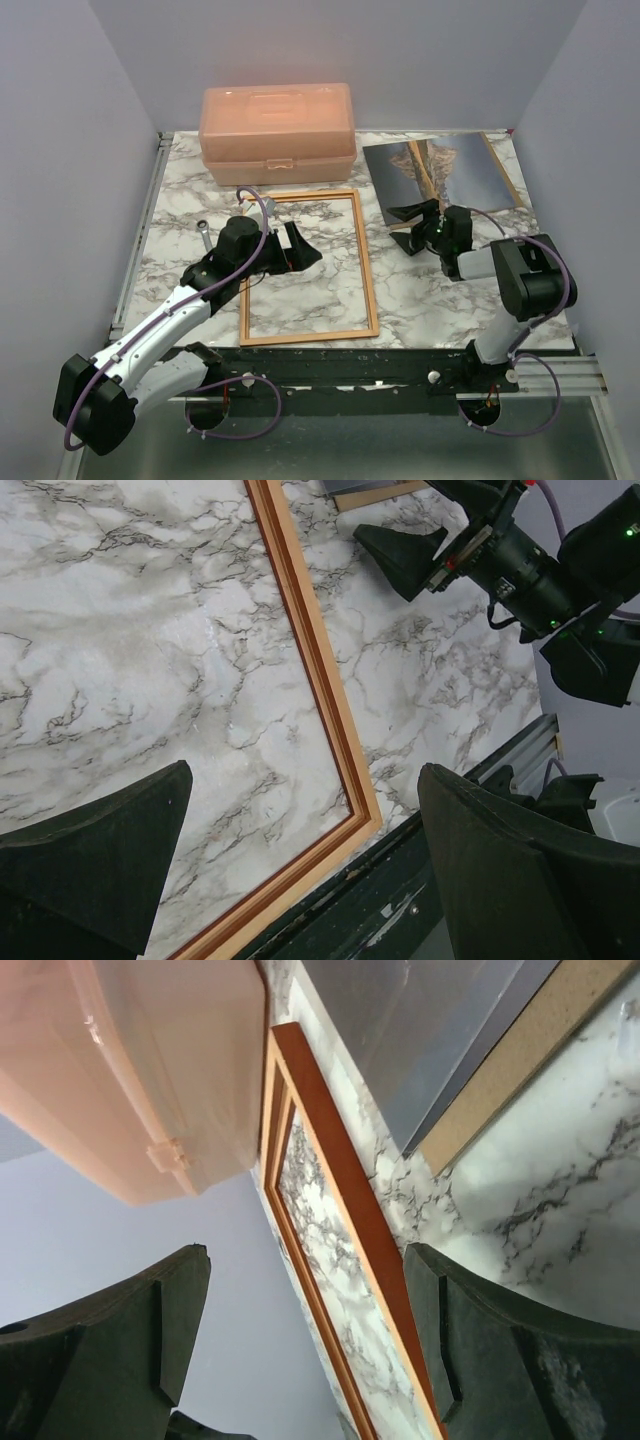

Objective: Put the photo into the frame

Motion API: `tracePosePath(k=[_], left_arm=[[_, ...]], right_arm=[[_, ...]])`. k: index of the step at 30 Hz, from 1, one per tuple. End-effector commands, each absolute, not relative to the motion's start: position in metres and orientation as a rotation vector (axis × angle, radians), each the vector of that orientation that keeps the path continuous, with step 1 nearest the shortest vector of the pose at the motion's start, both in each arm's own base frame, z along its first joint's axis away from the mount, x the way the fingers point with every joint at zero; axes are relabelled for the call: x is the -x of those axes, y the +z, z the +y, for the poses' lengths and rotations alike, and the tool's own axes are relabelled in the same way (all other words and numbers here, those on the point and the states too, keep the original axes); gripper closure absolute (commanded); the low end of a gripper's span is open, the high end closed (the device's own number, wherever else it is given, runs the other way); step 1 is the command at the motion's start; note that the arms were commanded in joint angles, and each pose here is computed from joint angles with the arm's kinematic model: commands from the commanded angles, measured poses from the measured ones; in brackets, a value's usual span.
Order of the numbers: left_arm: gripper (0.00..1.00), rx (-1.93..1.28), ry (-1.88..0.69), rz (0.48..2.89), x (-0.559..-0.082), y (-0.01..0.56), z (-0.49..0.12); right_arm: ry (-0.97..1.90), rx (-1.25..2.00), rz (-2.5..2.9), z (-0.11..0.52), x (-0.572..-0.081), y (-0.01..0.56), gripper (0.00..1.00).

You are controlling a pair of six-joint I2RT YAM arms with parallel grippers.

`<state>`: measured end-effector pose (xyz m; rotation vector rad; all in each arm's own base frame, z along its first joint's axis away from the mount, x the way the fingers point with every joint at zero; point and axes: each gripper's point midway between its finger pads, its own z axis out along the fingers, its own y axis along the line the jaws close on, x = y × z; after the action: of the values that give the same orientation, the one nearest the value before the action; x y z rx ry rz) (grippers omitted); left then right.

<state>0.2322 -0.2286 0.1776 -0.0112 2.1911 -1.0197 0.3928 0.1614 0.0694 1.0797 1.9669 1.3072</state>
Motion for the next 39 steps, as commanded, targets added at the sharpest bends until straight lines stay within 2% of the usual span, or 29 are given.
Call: tracePosePath(k=[1,12,23,28,32,39], left_arm=[[0.01,-0.015,-1.017,2.187,-0.230,0.174,-0.228],[0.02,-0.030,-1.017,2.260,-0.246,0.168,-0.243],[0.05,-0.128,-1.126,2.401,-0.293,0.173,-0.325],[0.05,-0.167,-1.149,2.397,-0.295,0.178,-0.355],[0.05,-0.189,-1.150,2.343,-0.291,0.192,-0.361],[0.04,-0.223,-1.151,2.235,-0.283,0.226,-0.351]], right_arm=[[1.228,-1.066,1.850,0.142,-0.395,0.090,0.14],[0.947,-1.000,1.984,0.096,-0.403,0.093,0.13],[0.796,-1.057,2.032,0.016,-0.396,0.082,0.13],[0.699,-1.113,2.114,-0.012,-0.401,0.059,0.09],[0.716,-1.167,2.153,-0.012,-0.403,0.036,0.06],[0.879,-1.275,2.107,0.001,-0.416,0.010,0.07]])
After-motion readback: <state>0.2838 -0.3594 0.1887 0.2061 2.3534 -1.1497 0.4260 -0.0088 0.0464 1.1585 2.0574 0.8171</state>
